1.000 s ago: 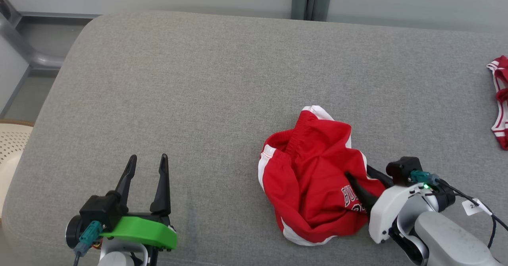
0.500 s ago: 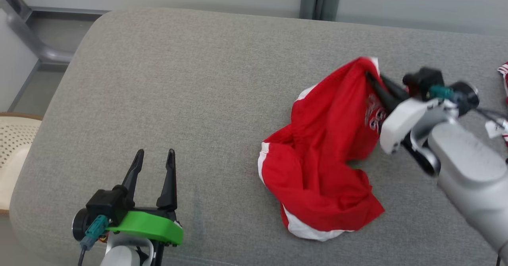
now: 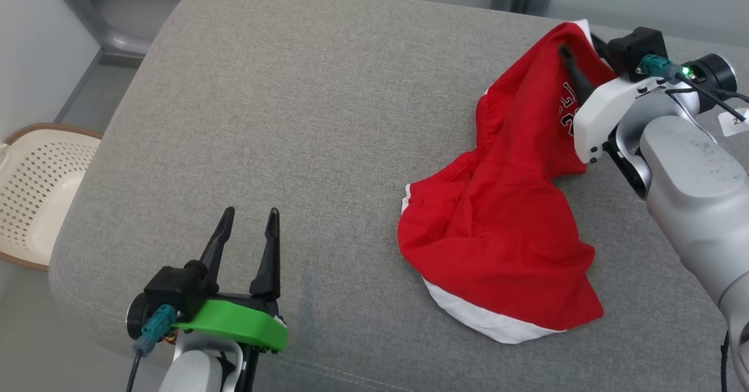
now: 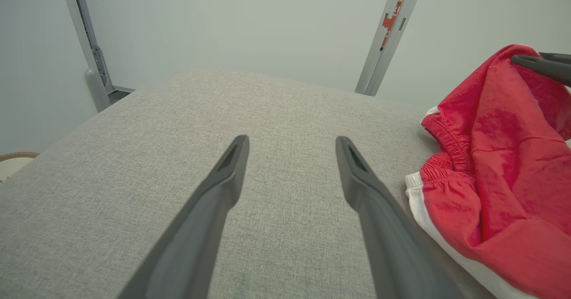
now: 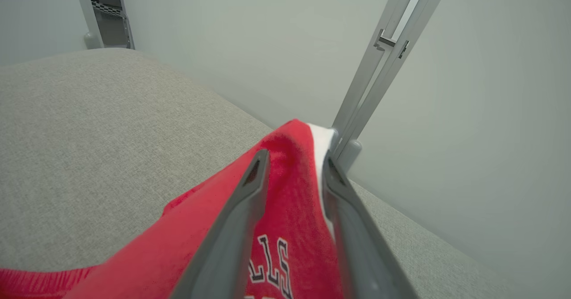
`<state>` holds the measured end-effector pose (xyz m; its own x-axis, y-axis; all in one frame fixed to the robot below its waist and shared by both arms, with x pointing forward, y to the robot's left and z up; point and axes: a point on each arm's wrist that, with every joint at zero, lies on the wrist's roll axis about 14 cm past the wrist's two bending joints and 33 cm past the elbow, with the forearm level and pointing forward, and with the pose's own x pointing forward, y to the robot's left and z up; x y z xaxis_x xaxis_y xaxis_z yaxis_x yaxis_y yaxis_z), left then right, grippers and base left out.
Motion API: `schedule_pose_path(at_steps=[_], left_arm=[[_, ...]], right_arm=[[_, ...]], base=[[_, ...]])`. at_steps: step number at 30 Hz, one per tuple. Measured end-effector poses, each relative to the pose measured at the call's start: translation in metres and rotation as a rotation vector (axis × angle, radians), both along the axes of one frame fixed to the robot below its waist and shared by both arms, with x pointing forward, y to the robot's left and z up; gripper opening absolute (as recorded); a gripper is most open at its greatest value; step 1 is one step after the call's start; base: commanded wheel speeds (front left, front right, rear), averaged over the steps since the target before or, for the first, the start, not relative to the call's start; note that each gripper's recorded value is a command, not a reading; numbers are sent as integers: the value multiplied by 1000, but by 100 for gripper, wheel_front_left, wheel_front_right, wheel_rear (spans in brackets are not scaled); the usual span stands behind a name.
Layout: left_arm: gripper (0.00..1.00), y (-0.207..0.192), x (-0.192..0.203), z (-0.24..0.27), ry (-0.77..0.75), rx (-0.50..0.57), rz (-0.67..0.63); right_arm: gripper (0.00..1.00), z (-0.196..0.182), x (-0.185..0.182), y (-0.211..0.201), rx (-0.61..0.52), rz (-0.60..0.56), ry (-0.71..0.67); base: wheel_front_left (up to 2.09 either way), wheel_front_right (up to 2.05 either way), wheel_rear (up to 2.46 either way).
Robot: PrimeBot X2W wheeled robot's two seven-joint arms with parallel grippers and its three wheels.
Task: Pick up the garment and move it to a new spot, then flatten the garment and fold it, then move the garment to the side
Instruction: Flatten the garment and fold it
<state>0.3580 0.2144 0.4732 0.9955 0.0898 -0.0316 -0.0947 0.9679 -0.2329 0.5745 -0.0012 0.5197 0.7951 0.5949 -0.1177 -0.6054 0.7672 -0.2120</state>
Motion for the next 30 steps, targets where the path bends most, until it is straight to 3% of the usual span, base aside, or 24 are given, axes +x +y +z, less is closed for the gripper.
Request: schedule_pose_path(at_steps=[7,12,21,30], left_arm=[[100,1,3,2,-8,1,5],[100,-4,6,4,-17,9,-12],[100,-12,14,9,-38,32,-49],[100,-16,15,9,-40,34,-66]], right_arm=[[100,31,4,-25,75,-49,-76],[100,20,-20,-57,105,-93,-74],[100,-42,-91,-104,130,-175,56],[100,-97,-156,-89,179,-154,228]], base=[[0,0,0],[0,0,0],[0,0,0],[0,0,0]])
